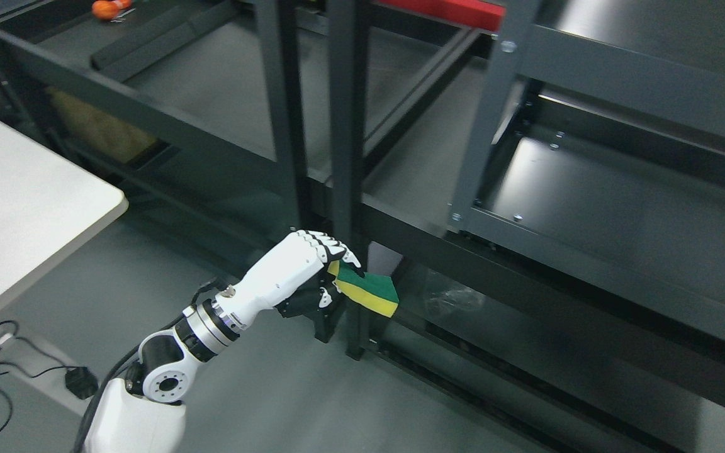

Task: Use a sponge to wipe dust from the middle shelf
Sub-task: 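Hold the sponge in the left hand while turning toward the dark shelf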

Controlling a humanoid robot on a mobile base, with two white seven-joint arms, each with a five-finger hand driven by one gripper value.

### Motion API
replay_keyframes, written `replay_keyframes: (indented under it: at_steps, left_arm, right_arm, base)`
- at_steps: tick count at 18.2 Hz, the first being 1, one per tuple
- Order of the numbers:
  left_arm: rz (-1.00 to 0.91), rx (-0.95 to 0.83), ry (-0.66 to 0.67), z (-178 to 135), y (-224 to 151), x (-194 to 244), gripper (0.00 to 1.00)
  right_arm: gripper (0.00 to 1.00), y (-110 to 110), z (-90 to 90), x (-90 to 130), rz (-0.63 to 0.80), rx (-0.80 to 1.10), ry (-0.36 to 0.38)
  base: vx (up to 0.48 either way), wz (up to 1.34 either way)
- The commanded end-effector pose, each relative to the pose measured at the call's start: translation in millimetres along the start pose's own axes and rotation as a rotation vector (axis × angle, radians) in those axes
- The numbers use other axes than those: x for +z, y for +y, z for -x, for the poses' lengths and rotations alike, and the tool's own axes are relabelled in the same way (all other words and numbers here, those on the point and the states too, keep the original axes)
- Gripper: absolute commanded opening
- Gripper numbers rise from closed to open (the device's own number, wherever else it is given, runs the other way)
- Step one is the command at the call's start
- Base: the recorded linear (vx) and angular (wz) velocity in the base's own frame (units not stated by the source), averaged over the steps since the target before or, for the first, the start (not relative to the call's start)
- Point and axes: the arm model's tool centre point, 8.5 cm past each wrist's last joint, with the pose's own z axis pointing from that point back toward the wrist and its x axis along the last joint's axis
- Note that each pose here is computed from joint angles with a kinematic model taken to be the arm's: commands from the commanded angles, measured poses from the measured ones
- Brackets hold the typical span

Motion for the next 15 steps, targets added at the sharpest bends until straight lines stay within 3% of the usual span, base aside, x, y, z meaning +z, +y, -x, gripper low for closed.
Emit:
replay_keyframes:
  at_steps: [1, 7, 11, 15]
  left_arm:
    - [0.116, 0.05, -0.224, -60.8, -44.4, -57.1, 0.0]
    - [0.164, -0.166, -0.489, -109.2, 9.3, -137.5, 0.0]
    - [0.106, -0.417, -0.598, -139.0, 99.9, -184.8, 0.0]
    - [0.008, -0.599, -0.604, -173.1, 186.1, -215.0, 0.0]
  right_arm:
    - [1.0, -10.1, -9.5, -0.2, 0.015, -0.003, -0.022]
    - [1.0, -10.1, -9.5, -0.2, 0.015, -0.003, -0.022]
    - [1.0, -10.1, -9.5, -0.2, 0.015, -0.003, -0.022]
    - [1.0, -10.1, -9.5, -0.2, 0.015, -0.001, -0.022]
  base:
    - [-0.177, -0.93]
    - [-0.137, -0.94]
    - [-0.048, -0.67]
    - [0.037, -0.1]
